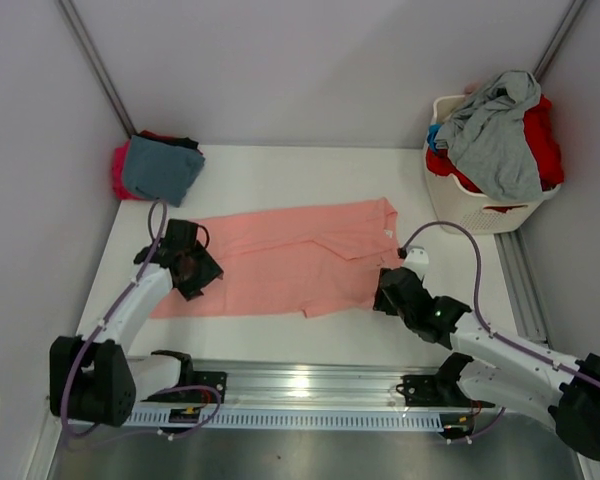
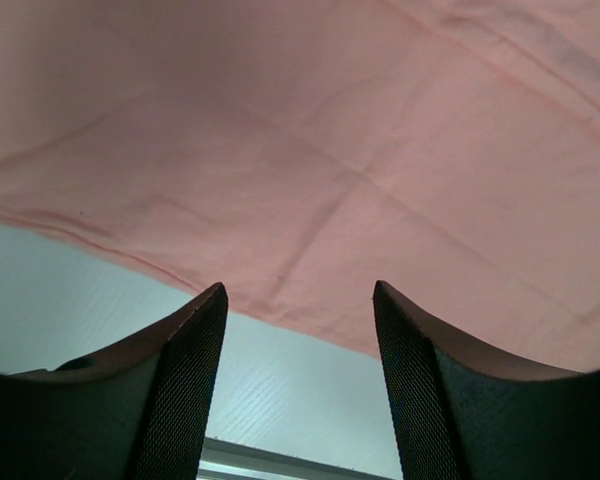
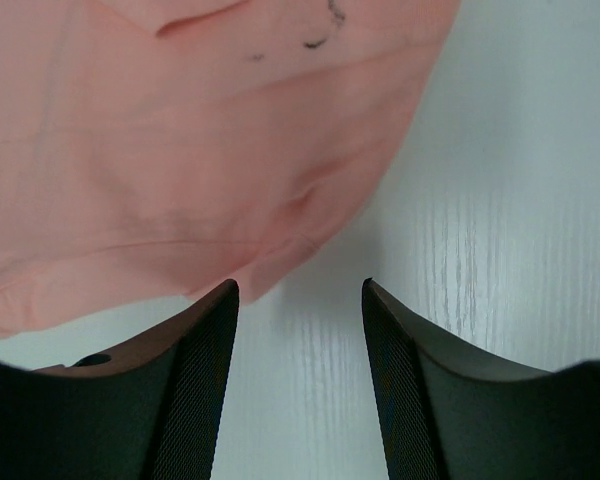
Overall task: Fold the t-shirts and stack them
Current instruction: Grap the side of the flattened tshirt closest away from the robot with both arms
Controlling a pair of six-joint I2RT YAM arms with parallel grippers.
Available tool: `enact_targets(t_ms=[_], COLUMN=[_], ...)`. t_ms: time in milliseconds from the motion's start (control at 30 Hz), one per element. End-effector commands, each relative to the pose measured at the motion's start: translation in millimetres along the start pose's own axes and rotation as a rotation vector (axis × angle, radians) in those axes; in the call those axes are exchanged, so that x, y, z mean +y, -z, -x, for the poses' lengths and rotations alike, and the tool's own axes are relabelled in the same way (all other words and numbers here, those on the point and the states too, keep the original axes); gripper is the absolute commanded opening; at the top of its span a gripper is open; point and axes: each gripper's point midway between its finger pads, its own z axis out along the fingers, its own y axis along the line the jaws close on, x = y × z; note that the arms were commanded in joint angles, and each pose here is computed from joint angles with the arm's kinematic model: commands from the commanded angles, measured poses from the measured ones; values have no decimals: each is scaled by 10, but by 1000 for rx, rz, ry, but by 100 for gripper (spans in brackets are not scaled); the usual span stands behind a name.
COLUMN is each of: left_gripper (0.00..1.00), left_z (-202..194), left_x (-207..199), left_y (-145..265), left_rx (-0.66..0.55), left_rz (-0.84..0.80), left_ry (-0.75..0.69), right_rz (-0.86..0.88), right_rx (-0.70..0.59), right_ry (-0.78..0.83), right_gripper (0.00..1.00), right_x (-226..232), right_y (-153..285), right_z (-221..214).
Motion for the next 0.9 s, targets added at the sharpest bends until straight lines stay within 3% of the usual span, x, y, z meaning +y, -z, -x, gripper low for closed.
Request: enact_targets(t_ms=[0, 267, 867], left_gripper=[64, 63, 64], left_z=[-29, -265, -384], left_x=[-6, 350, 487], left_y=[51, 58, 79], left_rx=[-63, -100, -107], left_rz=[-49, -19, -24], left_ry=[81, 120, 158], right_rz=[71, 120, 267], right_rx=[0, 59, 58], right_ry=[-89, -106, -57], right_gripper=[57, 57, 57], right_x=[65, 51, 486], right_y=[29, 1, -310], right_z=[-90, -360, -335])
